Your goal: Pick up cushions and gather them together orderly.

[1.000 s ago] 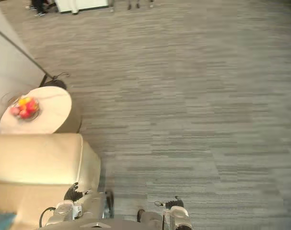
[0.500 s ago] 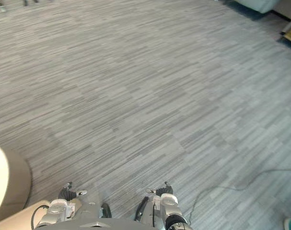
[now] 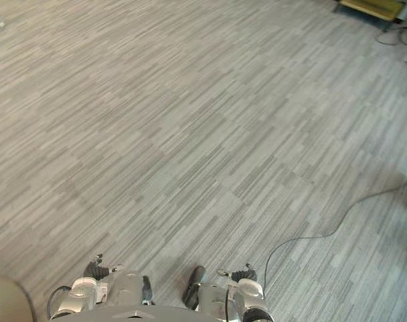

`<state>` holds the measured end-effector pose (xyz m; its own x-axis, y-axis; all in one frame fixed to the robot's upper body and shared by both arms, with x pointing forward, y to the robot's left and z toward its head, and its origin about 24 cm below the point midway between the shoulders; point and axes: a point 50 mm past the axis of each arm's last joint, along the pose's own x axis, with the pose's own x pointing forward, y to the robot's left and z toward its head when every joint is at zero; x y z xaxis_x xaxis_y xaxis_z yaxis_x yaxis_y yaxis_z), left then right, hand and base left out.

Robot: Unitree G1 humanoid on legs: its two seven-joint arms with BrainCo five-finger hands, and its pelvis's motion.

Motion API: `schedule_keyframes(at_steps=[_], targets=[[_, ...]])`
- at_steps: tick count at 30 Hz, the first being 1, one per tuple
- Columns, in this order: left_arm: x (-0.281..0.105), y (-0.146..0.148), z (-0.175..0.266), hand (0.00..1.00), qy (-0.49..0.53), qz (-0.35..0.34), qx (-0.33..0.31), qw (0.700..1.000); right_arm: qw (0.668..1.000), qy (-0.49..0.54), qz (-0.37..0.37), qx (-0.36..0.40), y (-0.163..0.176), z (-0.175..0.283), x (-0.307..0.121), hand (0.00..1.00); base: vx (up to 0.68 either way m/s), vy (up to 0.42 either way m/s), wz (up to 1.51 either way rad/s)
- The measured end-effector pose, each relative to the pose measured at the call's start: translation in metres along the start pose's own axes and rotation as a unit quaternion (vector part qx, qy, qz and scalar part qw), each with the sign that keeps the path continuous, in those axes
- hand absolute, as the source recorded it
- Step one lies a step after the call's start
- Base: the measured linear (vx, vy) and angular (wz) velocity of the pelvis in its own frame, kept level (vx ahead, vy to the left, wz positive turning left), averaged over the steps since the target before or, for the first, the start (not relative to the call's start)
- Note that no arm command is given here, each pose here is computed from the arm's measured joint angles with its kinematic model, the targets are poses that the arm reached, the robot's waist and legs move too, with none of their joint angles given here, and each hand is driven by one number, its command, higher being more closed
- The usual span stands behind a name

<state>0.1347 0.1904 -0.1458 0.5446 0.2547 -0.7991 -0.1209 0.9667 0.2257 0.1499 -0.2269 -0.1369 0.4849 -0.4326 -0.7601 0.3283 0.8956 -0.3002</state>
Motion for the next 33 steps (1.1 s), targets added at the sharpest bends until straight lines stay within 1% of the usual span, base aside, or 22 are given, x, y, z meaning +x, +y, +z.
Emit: schedule_keyframes(at_steps=[2, 4, 6, 10, 12, 16, 23, 26, 28, 31, 33], targets=[[-0.002, 0.001, -0.007, 0.00, 0.012, 0.004, -0.010, 1.000, 1.000, -0.004, -0.001, 0.001, 0.000, 0.003, 0.001, 0.00, 0.21, 0.204, -1.35], [-0.003, 0.000, -0.011, 0.00, 0.017, 0.004, -0.013, 1.000, 1.000, 0.006, -0.004, -0.001, -0.002, -0.004, -0.001, 0.00, 0.27, 0.242, -1.08], [-0.007, -0.001, -0.024, 0.00, 0.035, 0.003, -0.014, 0.999, 1.000, 0.021, -0.008, 0.000, -0.003, -0.016, -0.004, 0.00, 0.41, 0.235, -0.90], [-0.004, 0.004, -0.017, 0.00, 0.025, 0.009, -0.015, 1.000, 0.999, 0.030, -0.012, 0.007, -0.003, -0.023, -0.006, 0.00, 0.40, 0.219, -0.10], [-0.005, 0.010, -0.023, 0.00, 0.035, 0.018, -0.021, 0.999, 0.999, 0.035, -0.004, 0.014, 0.003, -0.026, -0.008, 0.00, 0.41, 0.205, -0.20], [-0.006, 0.019, -0.027, 0.00, 0.039, 0.025, -0.008, 0.999, 1.000, 0.021, 0.006, 0.022, 0.012, -0.023, -0.012, 0.00, 0.34, 0.075, -0.14], [-0.008, 0.015, -0.033, 0.00, 0.051, 0.019, -0.009, 0.998, 0.999, -0.016, 0.020, 0.027, 0.010, -0.006, -0.010, 0.00, 0.39, -0.043, -0.36], [-0.007, 0.016, -0.030, 0.00, 0.048, 0.019, -0.007, 0.999, 0.999, -0.033, 0.021, 0.029, 0.010, 0.004, -0.008, 0.00, 0.56, -0.197, -0.21], [-0.008, 0.017, -0.033, 0.00, 0.051, 0.021, -0.007, 0.998, 0.999, -0.027, 0.019, 0.024, 0.007, 0.000, -0.008, 0.00, 0.68, -0.242, -0.02], [-0.006, -0.002, -0.031, 0.00, 0.061, -0.001, -0.030, 0.998, 0.999, -0.032, 0.005, 0.027, -0.003, 0.012, -0.001, 0.00, 0.49, -0.192, -0.28], [-0.007, -0.005, -0.030, 0.00, 0.062, 0.004, -0.060, 0.996, 0.999, -0.028, 0.002, 0.033, -0.004, 0.008, -0.002, 0.00, 0.63, -0.242, -0.02]])
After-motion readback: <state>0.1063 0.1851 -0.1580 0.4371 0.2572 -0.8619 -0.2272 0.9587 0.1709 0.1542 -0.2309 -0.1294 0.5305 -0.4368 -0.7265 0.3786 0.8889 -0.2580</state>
